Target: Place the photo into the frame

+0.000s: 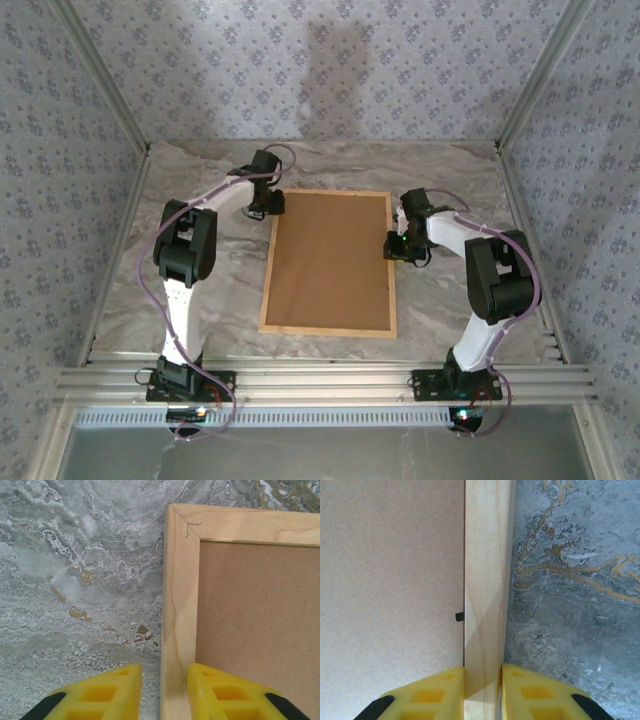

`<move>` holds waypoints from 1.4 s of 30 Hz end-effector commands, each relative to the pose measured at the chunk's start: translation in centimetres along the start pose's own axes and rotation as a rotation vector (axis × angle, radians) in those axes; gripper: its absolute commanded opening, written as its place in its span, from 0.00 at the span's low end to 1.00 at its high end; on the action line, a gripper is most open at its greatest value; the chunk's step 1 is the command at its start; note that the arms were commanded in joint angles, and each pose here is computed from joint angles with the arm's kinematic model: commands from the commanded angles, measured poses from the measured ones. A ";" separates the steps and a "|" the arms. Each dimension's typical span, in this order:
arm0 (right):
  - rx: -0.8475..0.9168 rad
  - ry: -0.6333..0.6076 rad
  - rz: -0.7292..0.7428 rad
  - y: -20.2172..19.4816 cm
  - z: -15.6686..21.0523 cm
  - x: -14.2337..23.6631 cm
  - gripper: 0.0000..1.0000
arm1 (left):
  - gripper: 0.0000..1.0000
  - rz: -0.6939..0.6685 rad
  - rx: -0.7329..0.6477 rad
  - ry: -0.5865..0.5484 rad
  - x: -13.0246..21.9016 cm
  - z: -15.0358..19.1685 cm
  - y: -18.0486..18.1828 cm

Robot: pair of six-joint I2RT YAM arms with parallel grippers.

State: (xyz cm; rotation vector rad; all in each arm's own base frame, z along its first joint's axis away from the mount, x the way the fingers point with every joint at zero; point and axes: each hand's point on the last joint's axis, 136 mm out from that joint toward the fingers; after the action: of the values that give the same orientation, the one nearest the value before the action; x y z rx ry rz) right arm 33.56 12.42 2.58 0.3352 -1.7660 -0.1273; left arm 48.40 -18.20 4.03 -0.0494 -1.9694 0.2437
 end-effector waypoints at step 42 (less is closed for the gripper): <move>0.048 0.030 0.043 -0.1 0.5 -0.6 0.24 | 0.52 -0.093 -0.176 0.133 0.3 2.5 -2.7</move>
State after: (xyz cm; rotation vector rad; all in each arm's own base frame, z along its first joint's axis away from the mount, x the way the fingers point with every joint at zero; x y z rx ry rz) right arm 33.53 12.44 2.54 0.3313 -1.7698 -0.0974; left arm 48.64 -18.51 3.83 -0.0124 -1.9047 0.0329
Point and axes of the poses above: each hand's point on the last joint's axis, 136 mm out from that joint toward the fingers, its own x axis back along the fingers, its own y axis along the line the jaws close on, z = x × y, and after that the axes turned 8 degrees about x, right-handed
